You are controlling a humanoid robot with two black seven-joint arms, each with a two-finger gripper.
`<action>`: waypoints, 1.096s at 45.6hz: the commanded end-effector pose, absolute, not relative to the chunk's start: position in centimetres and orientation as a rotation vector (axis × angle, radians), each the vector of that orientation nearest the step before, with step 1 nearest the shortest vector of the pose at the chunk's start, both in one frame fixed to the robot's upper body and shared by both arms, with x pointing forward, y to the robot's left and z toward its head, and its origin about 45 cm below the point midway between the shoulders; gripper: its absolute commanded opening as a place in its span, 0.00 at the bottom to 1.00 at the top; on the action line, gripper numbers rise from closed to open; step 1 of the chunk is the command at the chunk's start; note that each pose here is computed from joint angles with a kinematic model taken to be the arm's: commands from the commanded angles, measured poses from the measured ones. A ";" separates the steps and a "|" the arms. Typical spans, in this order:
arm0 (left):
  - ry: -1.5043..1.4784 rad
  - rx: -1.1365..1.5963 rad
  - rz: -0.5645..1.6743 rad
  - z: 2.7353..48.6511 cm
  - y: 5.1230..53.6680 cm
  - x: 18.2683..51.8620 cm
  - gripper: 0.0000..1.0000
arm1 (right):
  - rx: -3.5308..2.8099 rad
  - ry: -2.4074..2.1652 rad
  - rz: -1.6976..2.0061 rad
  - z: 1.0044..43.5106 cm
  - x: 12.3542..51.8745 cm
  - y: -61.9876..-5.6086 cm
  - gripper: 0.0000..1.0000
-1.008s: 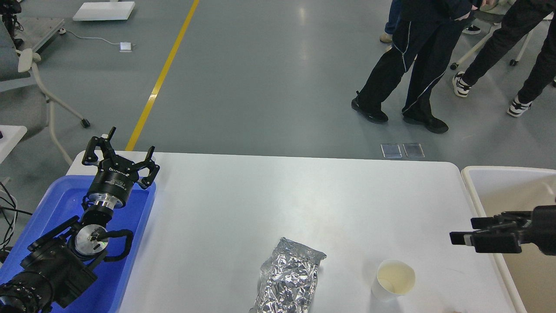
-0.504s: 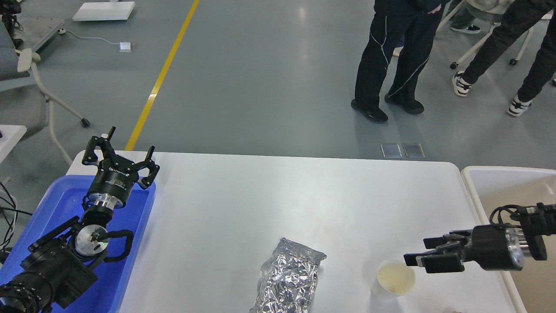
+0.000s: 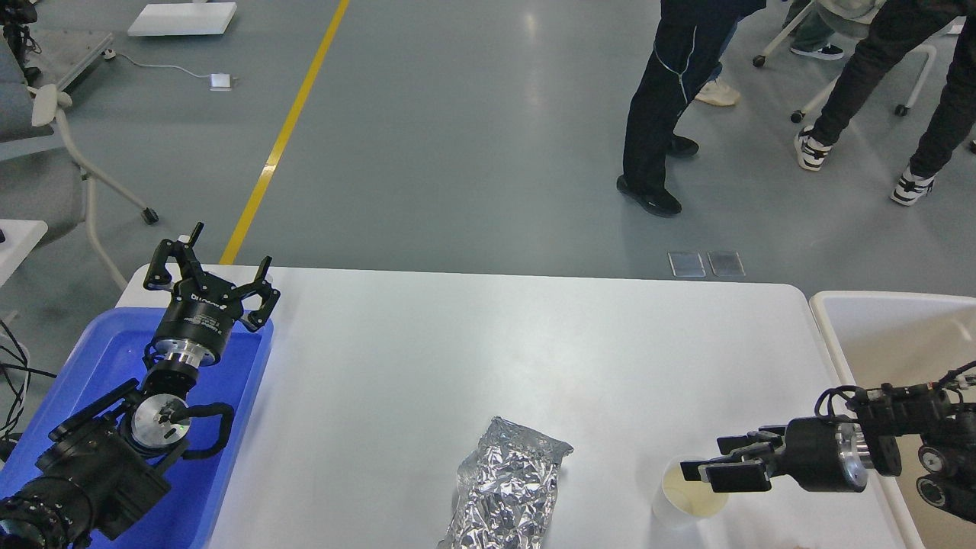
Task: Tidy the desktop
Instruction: 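Move the right gripper from the bin side toward the white paper cup, then close the right gripper on the rim of the white paper cup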
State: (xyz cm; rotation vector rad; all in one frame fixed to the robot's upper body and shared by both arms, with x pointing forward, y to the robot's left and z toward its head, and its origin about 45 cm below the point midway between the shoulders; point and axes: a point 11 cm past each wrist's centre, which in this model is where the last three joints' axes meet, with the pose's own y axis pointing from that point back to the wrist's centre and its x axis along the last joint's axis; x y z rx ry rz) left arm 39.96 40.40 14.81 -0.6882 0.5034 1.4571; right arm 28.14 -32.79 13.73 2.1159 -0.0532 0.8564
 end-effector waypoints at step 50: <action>0.503 -0.689 1.457 14.8 40.4 40.0 1.00 | 2.090 -0.108 0.826 10.2 27.3 -34.2 0.00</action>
